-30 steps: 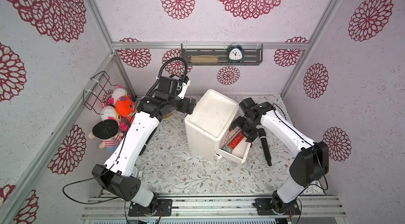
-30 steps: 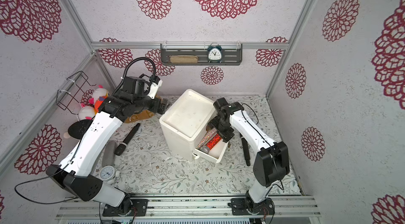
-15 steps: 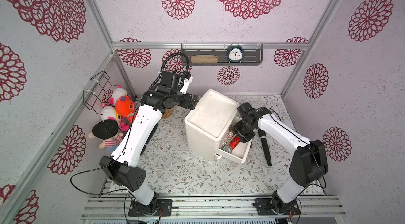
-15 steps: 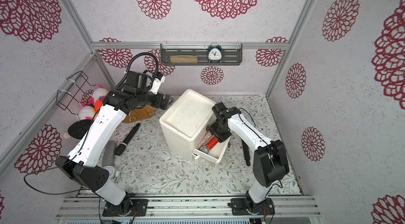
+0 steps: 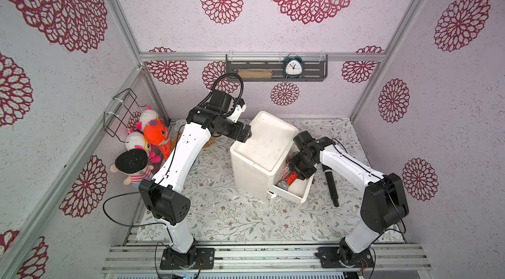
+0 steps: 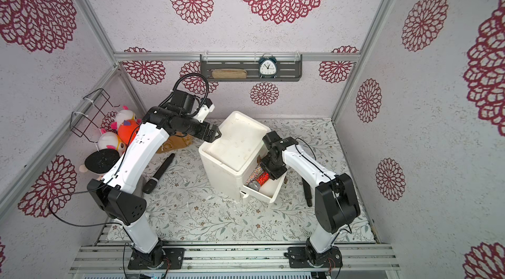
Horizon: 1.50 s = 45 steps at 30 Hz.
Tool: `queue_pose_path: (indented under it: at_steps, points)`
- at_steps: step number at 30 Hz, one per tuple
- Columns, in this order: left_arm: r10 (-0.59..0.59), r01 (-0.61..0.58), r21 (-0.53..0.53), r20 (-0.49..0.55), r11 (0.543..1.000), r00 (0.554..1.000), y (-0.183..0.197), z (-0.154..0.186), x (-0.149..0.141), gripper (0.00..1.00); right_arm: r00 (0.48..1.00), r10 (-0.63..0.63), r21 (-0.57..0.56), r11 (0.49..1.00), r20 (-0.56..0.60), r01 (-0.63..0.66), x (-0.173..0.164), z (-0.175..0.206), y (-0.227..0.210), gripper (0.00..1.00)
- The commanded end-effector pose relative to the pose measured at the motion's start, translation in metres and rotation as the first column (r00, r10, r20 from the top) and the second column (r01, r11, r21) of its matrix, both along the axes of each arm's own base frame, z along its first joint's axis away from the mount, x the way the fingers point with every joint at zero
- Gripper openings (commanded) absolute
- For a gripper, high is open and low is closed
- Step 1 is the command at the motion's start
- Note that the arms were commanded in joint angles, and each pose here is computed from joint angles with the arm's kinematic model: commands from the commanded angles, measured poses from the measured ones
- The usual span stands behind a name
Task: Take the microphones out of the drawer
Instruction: Pick up the microphone from the drawer.
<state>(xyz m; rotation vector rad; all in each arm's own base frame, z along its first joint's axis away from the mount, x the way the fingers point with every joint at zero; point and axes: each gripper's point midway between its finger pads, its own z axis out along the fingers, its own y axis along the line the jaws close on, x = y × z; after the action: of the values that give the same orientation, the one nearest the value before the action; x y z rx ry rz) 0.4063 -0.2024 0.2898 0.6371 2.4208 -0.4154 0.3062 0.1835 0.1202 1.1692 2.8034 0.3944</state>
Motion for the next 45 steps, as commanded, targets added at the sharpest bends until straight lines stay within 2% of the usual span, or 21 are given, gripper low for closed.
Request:
queue_pose_path:
  at_steps: [1,7,15,23,26,30,36,40,42,45]
  points:
    - [-0.015,0.015,0.009,-0.026,1.000,1.000,0.001,-0.006,0.000,0.99,1.000,-0.020,0.026,0.999,0.008,0.020,0.000,-0.003,0.008,0.42]
    - [-0.002,0.005,0.051,-0.054,0.999,0.999,0.005,-0.021,0.005,0.99,1.000,-0.029,0.031,0.999,0.012,0.029,0.000,-0.010,0.010,0.36]
    - [-0.001,0.005,0.060,-0.068,0.998,0.998,0.005,-0.029,0.006,0.99,1.000,0.003,-0.032,0.999,0.005,-0.003,-0.001,-0.015,0.012,0.40]
    - [0.002,0.003,0.066,-0.073,0.998,0.997,0.006,-0.034,0.006,0.99,0.999,0.001,-0.048,0.999,0.034,0.000,0.001,-0.015,0.015,0.19]
    - [0.002,0.003,0.066,-0.072,0.998,0.997,0.005,-0.034,0.006,0.99,0.998,0.000,-0.043,0.999,0.063,0.003,0.005,-0.007,0.015,0.07]
    - [-0.003,0.008,0.064,-0.081,0.998,0.997,0.005,-0.037,0.006,0.95,0.994,0.000,-0.037,0.999,0.109,0.004,0.010,0.007,0.015,0.00]
    - [-0.023,0.028,0.054,-0.096,0.998,0.995,0.002,-0.033,0.003,0.62,0.986,0.001,-0.052,0.999,0.165,0.007,0.016,0.026,0.010,0.00]
    - [-0.011,0.019,0.081,-0.100,0.997,0.995,0.006,-0.035,0.005,0.56,0.983,0.009,-0.056,0.998,0.186,0.002,0.018,0.032,0.010,0.00]
    - [-0.004,0.013,0.092,-0.099,0.996,0.995,0.007,-0.035,0.005,0.45,0.980,0.011,-0.059,0.998,0.200,0.001,0.020,0.037,0.010,0.00]
    - [0.010,0.000,0.115,-0.086,0.993,0.996,0.012,-0.034,0.006,0.20,0.977,0.012,-0.067,0.998,0.212,0.002,0.020,0.041,0.009,0.00]
